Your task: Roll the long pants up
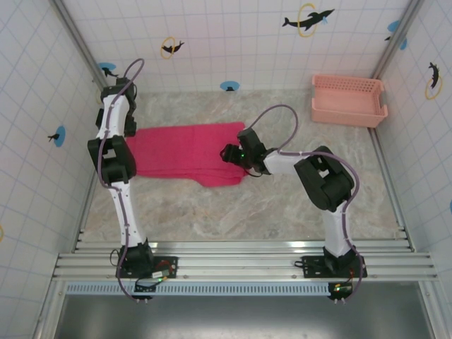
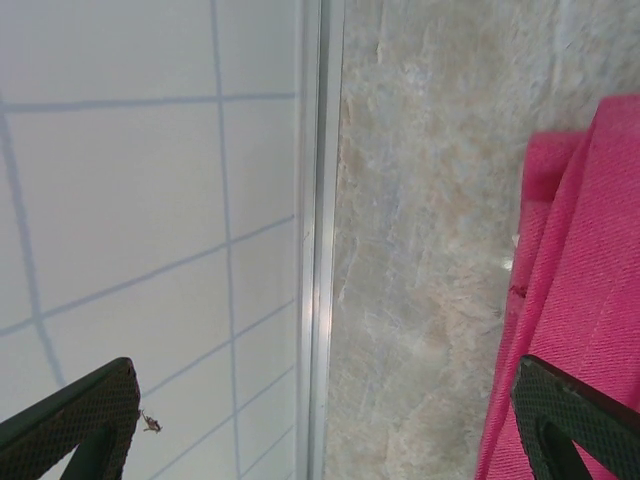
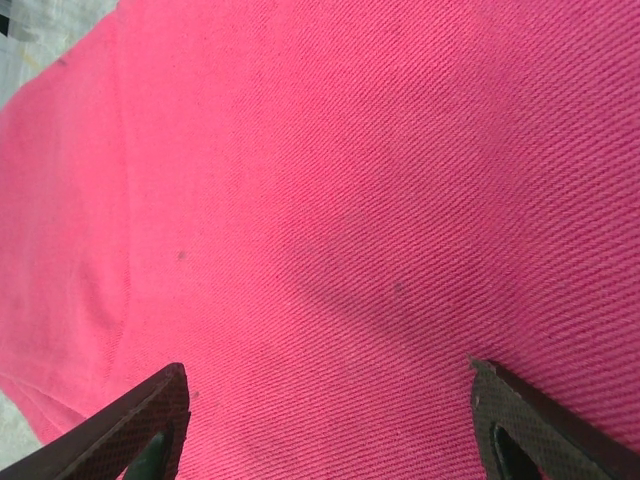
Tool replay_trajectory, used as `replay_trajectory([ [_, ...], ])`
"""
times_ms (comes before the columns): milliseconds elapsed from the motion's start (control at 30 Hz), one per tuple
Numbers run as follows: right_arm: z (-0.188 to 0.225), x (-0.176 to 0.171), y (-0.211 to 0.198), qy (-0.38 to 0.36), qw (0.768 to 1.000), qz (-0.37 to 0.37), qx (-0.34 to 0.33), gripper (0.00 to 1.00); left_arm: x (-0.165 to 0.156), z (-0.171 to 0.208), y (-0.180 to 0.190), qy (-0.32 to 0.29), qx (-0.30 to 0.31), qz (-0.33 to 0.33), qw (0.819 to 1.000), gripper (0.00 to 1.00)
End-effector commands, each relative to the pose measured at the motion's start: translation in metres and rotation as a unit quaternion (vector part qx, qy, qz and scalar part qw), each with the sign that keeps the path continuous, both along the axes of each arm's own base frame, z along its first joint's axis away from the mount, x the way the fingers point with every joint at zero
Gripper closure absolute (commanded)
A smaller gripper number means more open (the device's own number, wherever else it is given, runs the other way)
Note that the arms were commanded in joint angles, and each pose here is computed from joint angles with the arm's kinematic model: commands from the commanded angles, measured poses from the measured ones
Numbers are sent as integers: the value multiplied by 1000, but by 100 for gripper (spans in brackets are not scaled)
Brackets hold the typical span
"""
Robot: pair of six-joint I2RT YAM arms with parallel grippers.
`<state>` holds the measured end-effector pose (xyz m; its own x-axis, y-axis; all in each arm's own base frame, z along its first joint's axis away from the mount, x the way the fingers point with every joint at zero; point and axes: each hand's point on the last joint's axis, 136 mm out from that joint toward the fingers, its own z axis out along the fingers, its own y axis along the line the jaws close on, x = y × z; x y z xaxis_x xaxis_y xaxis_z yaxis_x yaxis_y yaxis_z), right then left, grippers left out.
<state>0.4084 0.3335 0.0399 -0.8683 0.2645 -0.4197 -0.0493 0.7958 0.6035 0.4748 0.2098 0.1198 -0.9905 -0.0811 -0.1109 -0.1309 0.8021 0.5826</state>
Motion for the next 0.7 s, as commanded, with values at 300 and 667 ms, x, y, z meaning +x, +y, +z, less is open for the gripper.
replay_trajectory([
  [300,106,-29,-67,-51,982,66,-168,16,-37,0,-134,-129,-238,-33,962,2],
  [667,48,-16,-99,19,977,164,-137,18,-38,-58,-222,-84,-325,-3,942,3],
])
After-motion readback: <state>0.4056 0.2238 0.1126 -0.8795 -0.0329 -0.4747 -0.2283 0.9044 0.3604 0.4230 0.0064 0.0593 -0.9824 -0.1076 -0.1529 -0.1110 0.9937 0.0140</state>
